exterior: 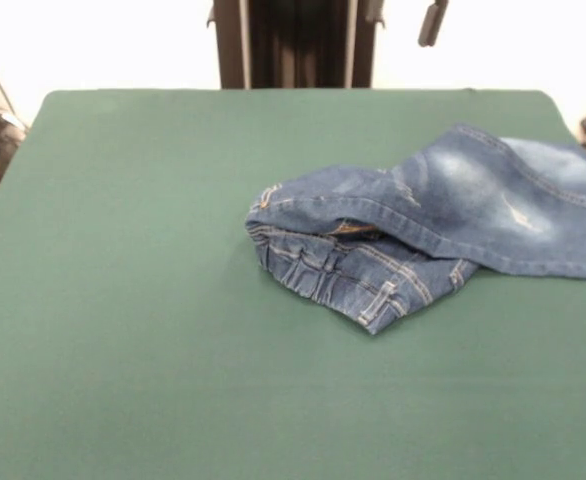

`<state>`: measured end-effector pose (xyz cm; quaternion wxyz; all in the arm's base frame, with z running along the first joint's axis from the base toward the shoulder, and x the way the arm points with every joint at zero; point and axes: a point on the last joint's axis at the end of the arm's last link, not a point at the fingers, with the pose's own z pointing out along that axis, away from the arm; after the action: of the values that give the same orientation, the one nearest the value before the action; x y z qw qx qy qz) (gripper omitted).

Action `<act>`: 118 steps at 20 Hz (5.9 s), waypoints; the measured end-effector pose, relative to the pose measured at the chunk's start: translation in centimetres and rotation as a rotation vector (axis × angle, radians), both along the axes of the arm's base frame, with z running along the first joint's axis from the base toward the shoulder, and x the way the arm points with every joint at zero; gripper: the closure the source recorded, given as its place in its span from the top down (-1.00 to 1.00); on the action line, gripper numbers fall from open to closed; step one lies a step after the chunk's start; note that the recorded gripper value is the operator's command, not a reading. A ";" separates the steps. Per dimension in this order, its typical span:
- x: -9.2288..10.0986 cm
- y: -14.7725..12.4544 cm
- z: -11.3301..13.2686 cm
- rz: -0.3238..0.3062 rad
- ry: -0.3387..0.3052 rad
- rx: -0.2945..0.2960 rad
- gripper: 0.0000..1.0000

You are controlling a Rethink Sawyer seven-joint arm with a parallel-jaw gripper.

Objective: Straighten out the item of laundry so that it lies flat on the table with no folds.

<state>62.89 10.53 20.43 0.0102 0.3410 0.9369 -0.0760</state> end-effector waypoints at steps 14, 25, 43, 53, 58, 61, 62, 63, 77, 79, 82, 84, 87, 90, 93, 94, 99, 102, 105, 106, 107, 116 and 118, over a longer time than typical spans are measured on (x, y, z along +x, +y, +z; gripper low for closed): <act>-7.8 -0.5 0.6 0.010 0.047 -0.005 1.00; -9.1 -0.1 -0.9 0.032 0.024 0.015 1.00; -11.0 0.2 -6.9 0.140 -0.041 0.051 1.00; -15.0 0.5 -8.4 0.193 -0.027 0.065 1.00; -17.5 0.4 -8.8 0.195 0.013 0.071 1.00; -19.0 -0.3 -8.7 0.186 0.036 0.071 1.00; -19.6 -0.6 -8.6 0.179 0.044 0.071 1.00; -20.1 -0.9 -8.6 0.172 0.053 0.071 1.00; -21.7 -4.0 -13.2 0.149 0.157 0.125 1.00; -21.8 -4.4 -14.0 0.157 0.167 0.128 1.00; -22.1 -5.3 -15.9 0.181 0.187 0.132 1.00; -22.1 -5.5 -16.4 0.188 0.191 0.134 1.00; -21.9 -5.9 -17.7 0.203 0.195 0.137 1.00; -21.2 -5.9 -18.6 0.203 0.193 0.148 1.00; -20.1 -5.7 -19.0 0.202 0.178 0.161 1.00; -19.7 -5.6 -19.1 0.201 0.171 0.165 1.00; -17.4 -5.3 -19.0 0.189 0.155 0.179 1.00; -16.5 -5.5 -18.9 0.177 0.163 0.173 1.00; -15.1 -5.8 -18.6 0.164 0.178 0.161 1.00; -14.3 -5.8 -18.5 0.162 0.182 0.157 1.00; -13.9 -5.8 -18.4 0.160 0.182 0.155 1.00; -9.9 -5.9 -18.1 0.148 0.140 0.144 1.00; -8.8 -5.9 -18.2 0.142 0.123 0.143 1.00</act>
<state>54.08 4.60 2.19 -0.0662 0.2684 0.9606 -0.0286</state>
